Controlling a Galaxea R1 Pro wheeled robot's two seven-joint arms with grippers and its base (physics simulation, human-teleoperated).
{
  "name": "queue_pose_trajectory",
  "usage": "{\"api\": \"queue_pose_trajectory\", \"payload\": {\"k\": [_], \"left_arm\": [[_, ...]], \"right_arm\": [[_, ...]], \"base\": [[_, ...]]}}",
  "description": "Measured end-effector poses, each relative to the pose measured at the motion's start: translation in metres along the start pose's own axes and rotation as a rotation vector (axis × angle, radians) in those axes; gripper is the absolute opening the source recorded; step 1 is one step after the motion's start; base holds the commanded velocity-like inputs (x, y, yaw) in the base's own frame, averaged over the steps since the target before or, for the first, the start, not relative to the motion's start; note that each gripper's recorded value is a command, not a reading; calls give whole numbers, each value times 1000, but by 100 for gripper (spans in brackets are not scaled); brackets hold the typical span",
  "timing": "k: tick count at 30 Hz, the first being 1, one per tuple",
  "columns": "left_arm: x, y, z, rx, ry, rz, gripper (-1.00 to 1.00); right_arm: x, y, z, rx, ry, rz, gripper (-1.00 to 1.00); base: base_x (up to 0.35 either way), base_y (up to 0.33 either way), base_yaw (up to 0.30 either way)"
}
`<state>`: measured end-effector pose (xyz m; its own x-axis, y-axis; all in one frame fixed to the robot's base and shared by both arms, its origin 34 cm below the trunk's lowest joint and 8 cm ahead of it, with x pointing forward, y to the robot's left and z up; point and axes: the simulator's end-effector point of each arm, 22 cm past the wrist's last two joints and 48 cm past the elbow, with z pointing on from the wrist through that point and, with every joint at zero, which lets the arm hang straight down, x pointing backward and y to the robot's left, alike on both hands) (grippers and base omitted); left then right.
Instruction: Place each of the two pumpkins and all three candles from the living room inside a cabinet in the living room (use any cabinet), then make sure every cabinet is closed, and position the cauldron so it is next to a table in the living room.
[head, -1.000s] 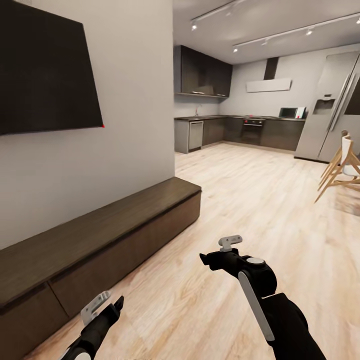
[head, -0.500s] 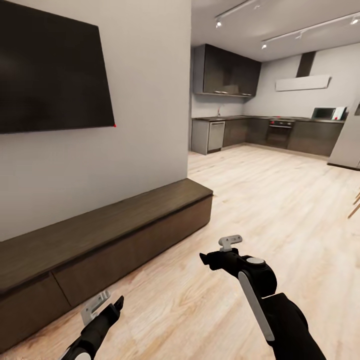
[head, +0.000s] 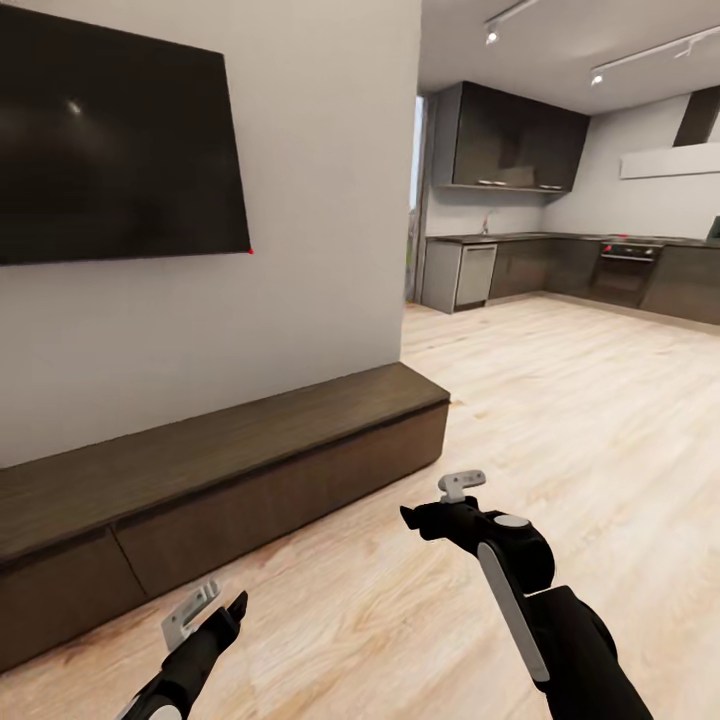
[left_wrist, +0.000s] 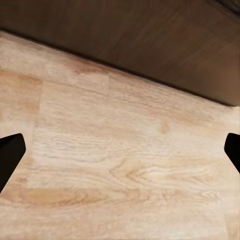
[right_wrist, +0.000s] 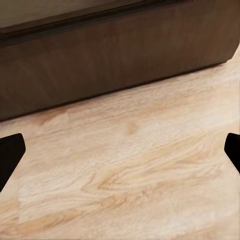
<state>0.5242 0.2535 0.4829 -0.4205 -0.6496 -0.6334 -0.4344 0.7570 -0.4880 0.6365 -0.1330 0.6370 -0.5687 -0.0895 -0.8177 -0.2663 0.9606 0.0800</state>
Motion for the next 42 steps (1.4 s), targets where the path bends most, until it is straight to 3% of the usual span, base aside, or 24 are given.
{"api": "queue_pose_trajectory", "payload": {"k": [11, 13, 15, 16, 19, 22, 25, 26, 28, 30, 31, 32, 33, 35, 38, 42], "left_arm": [[-6, 8, 0, -13, -11, -10, 100], [-13, 28, 0, -46, -11, -12, 100], [-16, 82, -13, -119, 27, 15, 100], [-17, 93, -19, -129, 31, 12, 100], [-7, 155, -55, -158, 58, -34, 100], [2, 193, -69, -163, 58, -110, 100], [1, 229, -78, -197, 36, -173, 100], [-4, 227, -76, -177, 6, -184, 100], [-8, 216, -74, -146, 0, -178, 100], [0, 195, -67, -108, 21, -158, 100], [3, 184, -63, -87, 30, -150, 100], [2, 166, -50, -54, 48, -134, 100], [-5, 155, -40, -31, 57, -118, 100], [-9, 147, -32, -17, 74, -102, 100], [-19, 123, 8, 4, 111, -104, 100], [4, 124, 20, -4, 155, -116, 100]], "right_arm": [[-1, -16, -1, 24, -3, 35, 100], [-3, -20, -2, 29, -7, 52, 100], [-10, -77, -12, 49, -60, 306, 100], [-11, -86, -15, 35, -78, 378, 100], [-23, -103, -24, -109, -167, 701, 100], [-22, -115, -24, -181, -201, 875, 100], [-16, -132, -8, -195, -197, 999, 100], [-32, -151, -17, -283, -261, 1151, 100], [-32, -155, -20, -300, -267, 1192, 100], [-17, -176, -18, -208, -229, 1236, 100], [-10, -193, -22, -154, -222, 1279, 100], [-15, -212, -30, -139, -242, 1363, 100], [-20, -215, -33, -152, -253, 1393, 100], [-23, -216, -34, -165, -258, 1413, 100], [-23, -225, -32, -143, -285, 1480, 100], [-23, -227, -30, -131, -304, 1507, 100]], "base": [[120, -325, 295], [32, -106, 298], [12, -42, 298], [7, -24, 298], [3, -9, 299], [1, -2, 300], [0, 0, 300], [0, 0, 300], [0, 0, 300], [0, 0, 300], [0, 0, 300], [0, 0, 300], [0, 0, 300], [0, 0, 300], [0, 0, 300], [0, 0, 300]]}}
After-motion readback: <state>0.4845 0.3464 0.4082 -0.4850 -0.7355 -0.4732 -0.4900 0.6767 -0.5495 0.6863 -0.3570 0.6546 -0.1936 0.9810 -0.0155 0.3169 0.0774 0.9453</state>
